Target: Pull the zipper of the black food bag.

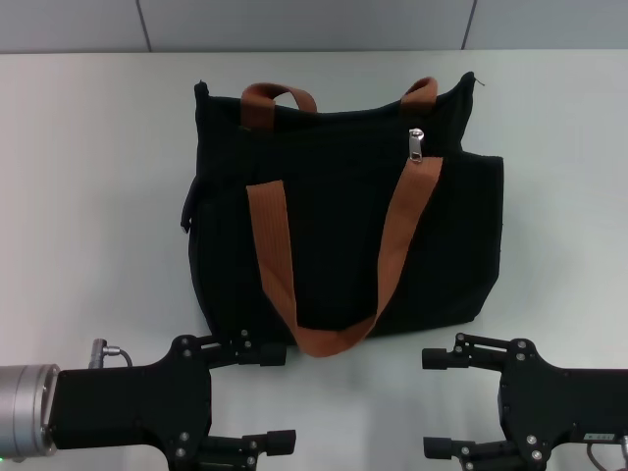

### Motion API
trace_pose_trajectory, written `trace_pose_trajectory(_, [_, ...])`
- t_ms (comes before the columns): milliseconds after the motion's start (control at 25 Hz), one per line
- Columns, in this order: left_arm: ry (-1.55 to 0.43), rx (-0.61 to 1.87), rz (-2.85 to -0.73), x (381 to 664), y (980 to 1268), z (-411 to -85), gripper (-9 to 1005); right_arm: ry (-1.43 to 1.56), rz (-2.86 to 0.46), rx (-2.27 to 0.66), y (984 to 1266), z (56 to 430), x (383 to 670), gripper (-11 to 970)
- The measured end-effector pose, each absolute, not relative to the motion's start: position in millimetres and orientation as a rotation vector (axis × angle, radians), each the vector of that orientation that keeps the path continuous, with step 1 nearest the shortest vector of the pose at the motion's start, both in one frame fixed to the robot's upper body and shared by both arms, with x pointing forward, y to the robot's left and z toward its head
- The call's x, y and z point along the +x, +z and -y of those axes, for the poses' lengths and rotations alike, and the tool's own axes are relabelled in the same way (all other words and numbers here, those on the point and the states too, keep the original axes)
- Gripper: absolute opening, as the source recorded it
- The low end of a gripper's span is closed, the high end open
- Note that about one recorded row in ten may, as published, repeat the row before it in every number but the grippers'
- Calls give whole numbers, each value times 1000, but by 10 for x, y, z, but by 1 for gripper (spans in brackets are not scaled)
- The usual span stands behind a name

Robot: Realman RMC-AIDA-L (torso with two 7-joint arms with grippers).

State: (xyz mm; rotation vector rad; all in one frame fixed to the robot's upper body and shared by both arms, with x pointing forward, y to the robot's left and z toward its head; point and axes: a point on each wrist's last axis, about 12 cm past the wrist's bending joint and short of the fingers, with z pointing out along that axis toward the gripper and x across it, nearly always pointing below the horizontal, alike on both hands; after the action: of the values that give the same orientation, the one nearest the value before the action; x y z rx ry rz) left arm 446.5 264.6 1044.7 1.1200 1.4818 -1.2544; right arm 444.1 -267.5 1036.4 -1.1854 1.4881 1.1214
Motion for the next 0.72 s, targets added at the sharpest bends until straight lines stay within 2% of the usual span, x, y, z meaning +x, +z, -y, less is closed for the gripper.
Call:
trace_pose_trajectory(240, [-1256, 1125, -1484, 4461, 10443, -2645, 829, 1117, -1489, -1189, 10360, 2671, 4447, 826])
trace_pose_trajectory(720, [-1254, 1132, -1488, 4457, 10433, -2640, 829, 1111, -1485, -1188, 10371, 2668, 4471, 826])
